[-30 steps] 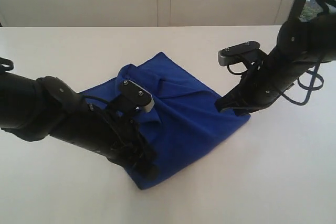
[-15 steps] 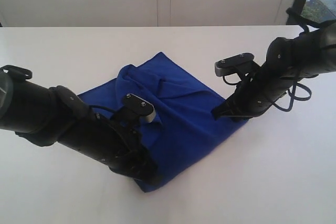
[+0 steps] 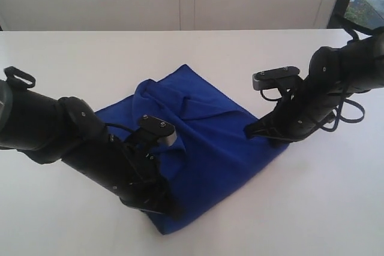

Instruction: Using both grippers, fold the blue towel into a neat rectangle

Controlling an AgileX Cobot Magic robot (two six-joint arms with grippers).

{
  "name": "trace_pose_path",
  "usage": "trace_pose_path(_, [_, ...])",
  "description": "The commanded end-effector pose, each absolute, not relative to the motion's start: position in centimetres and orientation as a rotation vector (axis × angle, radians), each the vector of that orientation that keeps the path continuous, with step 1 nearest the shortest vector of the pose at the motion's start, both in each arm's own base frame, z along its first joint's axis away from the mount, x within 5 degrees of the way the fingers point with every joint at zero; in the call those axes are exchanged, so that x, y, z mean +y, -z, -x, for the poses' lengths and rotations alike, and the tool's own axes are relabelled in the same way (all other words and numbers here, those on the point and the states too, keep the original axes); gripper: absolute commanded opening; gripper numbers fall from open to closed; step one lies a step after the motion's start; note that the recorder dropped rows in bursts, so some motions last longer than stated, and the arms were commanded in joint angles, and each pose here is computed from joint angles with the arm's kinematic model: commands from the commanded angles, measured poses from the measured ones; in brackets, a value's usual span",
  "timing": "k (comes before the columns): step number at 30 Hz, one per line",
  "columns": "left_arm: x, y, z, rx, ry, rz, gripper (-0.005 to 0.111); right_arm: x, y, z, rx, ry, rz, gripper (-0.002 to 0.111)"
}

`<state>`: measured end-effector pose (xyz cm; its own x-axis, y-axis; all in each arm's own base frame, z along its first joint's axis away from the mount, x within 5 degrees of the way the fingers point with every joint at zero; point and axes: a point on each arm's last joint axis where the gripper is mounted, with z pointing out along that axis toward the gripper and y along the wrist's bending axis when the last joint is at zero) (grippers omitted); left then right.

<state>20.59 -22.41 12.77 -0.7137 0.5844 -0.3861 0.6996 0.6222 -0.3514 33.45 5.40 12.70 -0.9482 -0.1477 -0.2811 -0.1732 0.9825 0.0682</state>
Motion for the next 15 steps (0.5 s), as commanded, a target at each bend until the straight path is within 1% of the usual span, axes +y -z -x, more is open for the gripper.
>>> trace_pose_path(1, [-21.1, -10.9, -19.1, 2.723, 0.618, -1.224, 0.000, 5.2, -12.1, -31.1, 2.993, -0.131, 0.195, 0.000])
trace_pose_path(10, [-20.9, -10.9, -18.8, 2.731, 0.609, -1.303, 0.000, 5.1, -14.6, -30.0, 2.975, -0.147, 0.128, 0.000])
trace_pose_path(13, [-21.1, -11.8, -18.8, 2.709, 0.643, -1.331, 0.000, 5.1, -15.4, -29.9, 2.944, -0.152, 0.126, 0.000])
trace_pose_path(15, [-21.4, -13.2, -18.8, 2.658, 0.684, -1.377, 0.000, 5.1, -16.2, -29.9, 2.910, -0.154, 0.126, 0.000])
